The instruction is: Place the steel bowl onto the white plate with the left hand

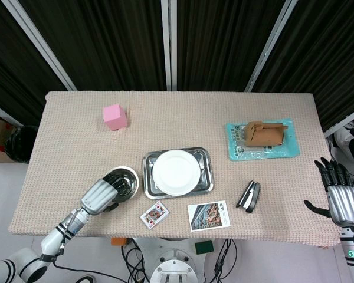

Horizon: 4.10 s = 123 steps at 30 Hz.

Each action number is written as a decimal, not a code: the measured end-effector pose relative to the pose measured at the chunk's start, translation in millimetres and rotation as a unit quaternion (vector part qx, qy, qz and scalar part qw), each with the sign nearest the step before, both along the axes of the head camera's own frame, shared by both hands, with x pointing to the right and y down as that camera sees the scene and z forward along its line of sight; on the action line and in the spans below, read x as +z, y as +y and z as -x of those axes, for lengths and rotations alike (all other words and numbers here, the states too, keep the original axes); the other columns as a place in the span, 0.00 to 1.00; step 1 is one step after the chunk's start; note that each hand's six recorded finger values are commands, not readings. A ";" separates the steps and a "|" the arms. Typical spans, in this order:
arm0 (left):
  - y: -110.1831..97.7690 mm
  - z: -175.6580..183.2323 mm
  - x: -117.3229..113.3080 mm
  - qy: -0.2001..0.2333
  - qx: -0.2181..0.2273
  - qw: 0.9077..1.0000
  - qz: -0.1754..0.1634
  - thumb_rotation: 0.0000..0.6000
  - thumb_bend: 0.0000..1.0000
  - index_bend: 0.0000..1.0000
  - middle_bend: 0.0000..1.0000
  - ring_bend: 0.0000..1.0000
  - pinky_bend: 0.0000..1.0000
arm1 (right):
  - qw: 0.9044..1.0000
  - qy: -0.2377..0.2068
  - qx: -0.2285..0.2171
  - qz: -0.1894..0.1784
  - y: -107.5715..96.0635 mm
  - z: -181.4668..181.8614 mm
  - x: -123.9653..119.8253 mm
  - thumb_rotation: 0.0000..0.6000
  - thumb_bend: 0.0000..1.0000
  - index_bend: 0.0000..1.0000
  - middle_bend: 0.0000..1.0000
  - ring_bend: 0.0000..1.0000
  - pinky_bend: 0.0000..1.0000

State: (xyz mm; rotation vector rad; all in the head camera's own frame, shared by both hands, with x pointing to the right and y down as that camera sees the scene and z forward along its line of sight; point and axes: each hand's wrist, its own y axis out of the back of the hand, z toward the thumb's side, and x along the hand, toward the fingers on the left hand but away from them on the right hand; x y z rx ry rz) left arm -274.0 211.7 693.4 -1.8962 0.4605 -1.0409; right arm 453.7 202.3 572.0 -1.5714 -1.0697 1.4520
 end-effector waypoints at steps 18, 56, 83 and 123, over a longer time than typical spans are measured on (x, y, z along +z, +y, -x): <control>2.0 -1.2 13.4 -0.028 0.012 0.999 -0.013 1.00 0.30 0.56 0.55 0.40 0.44 | 1.000 0.002 0.012 -0.002 0.4 -5.4 1.3 1.00 0.11 0.00 0.00 0.00 0.00; -73.5 -108.3 -29.9 0.013 0.142 0.984 -0.104 1.00 0.42 0.70 0.70 0.55 0.56 | 1.000 0.004 0.018 -0.014 -7.3 -7.8 -8.9 1.00 0.13 0.00 0.00 0.00 0.00; -91.7 -176.3 28.7 -0.075 0.217 0.972 -0.045 1.00 0.42 0.70 0.70 0.54 0.56 | 0.999 0.006 0.037 -0.006 -4.1 -24.4 -4.9 1.00 0.13 0.00 0.00 0.00 0.00; -83.0 -170.6 18.1 -0.072 0.242 0.966 -0.059 1.00 0.28 0.36 0.37 0.33 0.46 | 0.999 0.010 0.037 0.000 -3.3 -24.8 -0.1 1.00 0.13 0.00 0.00 0.00 0.00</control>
